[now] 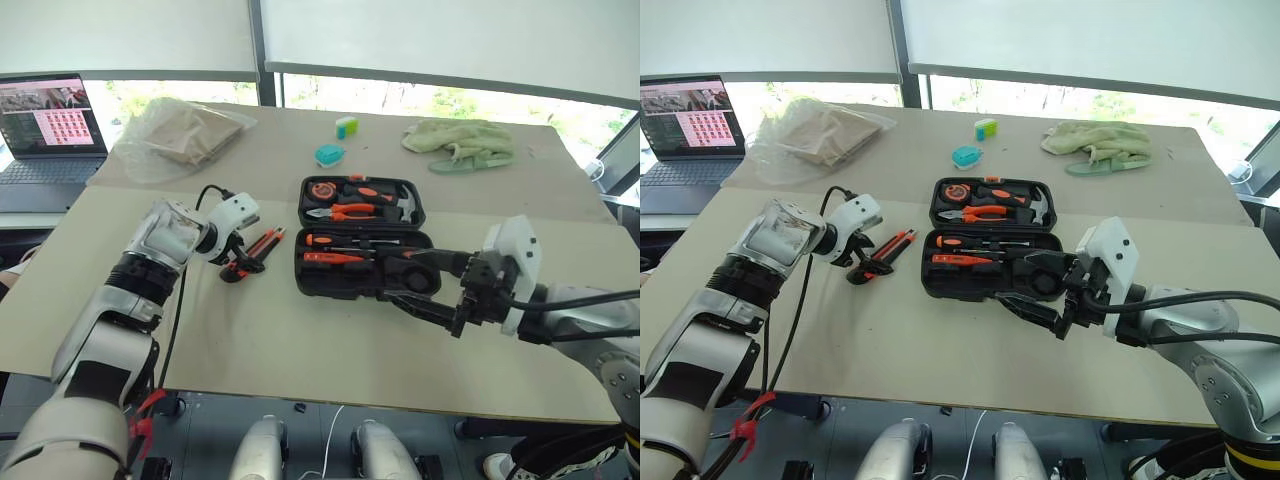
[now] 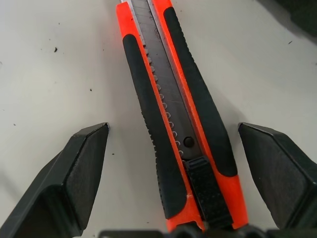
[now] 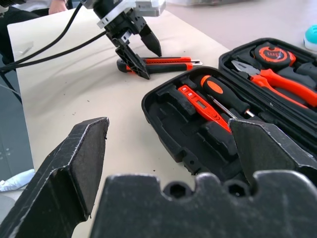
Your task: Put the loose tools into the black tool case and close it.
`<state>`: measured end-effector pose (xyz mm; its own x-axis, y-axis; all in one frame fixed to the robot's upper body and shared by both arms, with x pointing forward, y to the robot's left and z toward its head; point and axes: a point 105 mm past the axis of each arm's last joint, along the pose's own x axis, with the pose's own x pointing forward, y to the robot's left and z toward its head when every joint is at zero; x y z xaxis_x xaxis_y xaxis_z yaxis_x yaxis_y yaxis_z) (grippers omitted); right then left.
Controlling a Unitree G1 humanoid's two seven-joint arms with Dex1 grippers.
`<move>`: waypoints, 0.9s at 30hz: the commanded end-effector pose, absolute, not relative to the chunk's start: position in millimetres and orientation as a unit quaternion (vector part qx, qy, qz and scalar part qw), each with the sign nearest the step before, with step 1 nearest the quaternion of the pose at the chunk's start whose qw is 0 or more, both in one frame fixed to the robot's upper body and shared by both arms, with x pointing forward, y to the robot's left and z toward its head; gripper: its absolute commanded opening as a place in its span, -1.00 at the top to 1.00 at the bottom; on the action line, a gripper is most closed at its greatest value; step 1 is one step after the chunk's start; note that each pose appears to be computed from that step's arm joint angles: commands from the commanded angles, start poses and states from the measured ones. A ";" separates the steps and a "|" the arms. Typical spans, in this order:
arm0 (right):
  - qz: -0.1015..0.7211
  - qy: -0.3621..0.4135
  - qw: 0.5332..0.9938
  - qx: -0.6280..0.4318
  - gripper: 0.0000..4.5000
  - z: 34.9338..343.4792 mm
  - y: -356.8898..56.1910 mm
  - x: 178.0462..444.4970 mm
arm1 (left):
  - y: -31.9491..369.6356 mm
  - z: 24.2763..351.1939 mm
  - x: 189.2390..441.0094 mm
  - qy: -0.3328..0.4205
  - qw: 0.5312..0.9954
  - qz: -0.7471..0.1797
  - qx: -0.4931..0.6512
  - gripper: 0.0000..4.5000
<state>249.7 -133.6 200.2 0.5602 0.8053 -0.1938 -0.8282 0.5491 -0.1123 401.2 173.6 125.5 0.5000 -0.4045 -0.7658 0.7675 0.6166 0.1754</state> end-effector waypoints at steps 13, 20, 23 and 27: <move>0.432 0.049 0.894 -0.109 -1.00 203.3 -144.9 247.2 | 158.9 181.4 424.0 0.190 0.862 -0.377 0.280 0.27; 0.417 0.051 0.901 -0.106 -1.00 202.0 -150.1 244.8 | 69.1 213.5 382.9 0.052 0.745 -0.576 0.331 0.27; 0.412 0.052 0.904 -0.105 -1.00 201.0 -152.0 243.9 | 46.1 190.5 362.3 0.076 0.687 -0.634 0.347 0.27; 0.406 0.053 0.906 -0.105 -1.00 200.2 -154.1 243.2 | 29.1 170.7 359.7 0.119 0.665 -0.643 0.361 0.27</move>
